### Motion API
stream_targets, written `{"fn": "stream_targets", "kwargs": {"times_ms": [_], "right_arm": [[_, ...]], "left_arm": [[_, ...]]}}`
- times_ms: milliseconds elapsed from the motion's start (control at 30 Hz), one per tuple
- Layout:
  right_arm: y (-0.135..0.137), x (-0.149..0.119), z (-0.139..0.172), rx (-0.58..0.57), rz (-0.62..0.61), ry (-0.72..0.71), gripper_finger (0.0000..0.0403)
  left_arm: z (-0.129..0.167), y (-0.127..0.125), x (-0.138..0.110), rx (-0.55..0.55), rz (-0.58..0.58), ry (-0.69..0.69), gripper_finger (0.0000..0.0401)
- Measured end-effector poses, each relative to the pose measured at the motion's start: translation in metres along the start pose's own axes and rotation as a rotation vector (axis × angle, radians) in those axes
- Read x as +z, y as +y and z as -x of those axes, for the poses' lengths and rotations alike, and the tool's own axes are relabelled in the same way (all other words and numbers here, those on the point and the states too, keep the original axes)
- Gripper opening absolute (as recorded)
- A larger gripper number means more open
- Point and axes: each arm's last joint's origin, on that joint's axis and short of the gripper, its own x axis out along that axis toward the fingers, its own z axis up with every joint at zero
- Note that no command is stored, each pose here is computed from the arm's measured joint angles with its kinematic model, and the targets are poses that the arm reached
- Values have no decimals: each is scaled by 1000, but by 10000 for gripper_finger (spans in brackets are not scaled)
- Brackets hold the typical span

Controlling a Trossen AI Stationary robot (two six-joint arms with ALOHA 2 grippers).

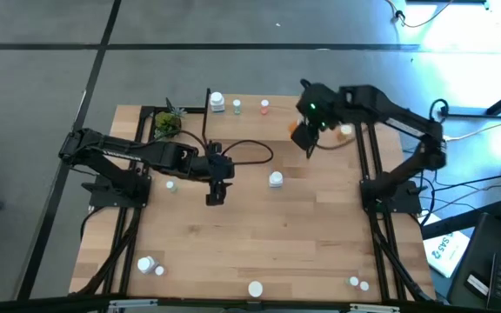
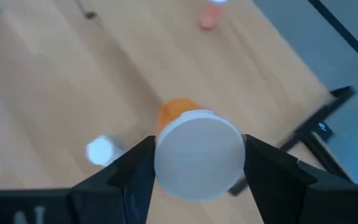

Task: Pick and place medicine bottles onto shelf by color
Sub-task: Put the middle right orange pill bottle on the shelf

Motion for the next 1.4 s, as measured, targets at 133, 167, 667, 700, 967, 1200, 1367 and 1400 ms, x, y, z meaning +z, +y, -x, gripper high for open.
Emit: {"fn": "stream_targets", "kwargs": {"times_ms": [133,167,667,700,967,1200,1367,1400], "right_arm": [[-13,21,-8,-41,-14,63,220],[-17,25,-10,-37,-18,80,220],[-66,61,-87,-52,-63,262,220],[-70,62,-92,-65,-69,271,220],[-81,64,-115,-135,-62,318,220],[-84,64,-117,-134,-45,316,220],[-84,65,-118,-133,-42,299,222],[-84,65,-118,-133,-41,300,224]], "left_arm": [[4,1,0,-1,4,-11,207],[5,2,0,0,7,-19,207],[33,11,-1,-8,34,-105,207],[35,11,-2,-8,34,-108,207],[37,12,-2,-8,34,-114,207],[37,12,-2,-8,35,-113,207],[37,12,-2,-8,35,-112,207],[37,12,-2,-8,34,-110,207]]}}
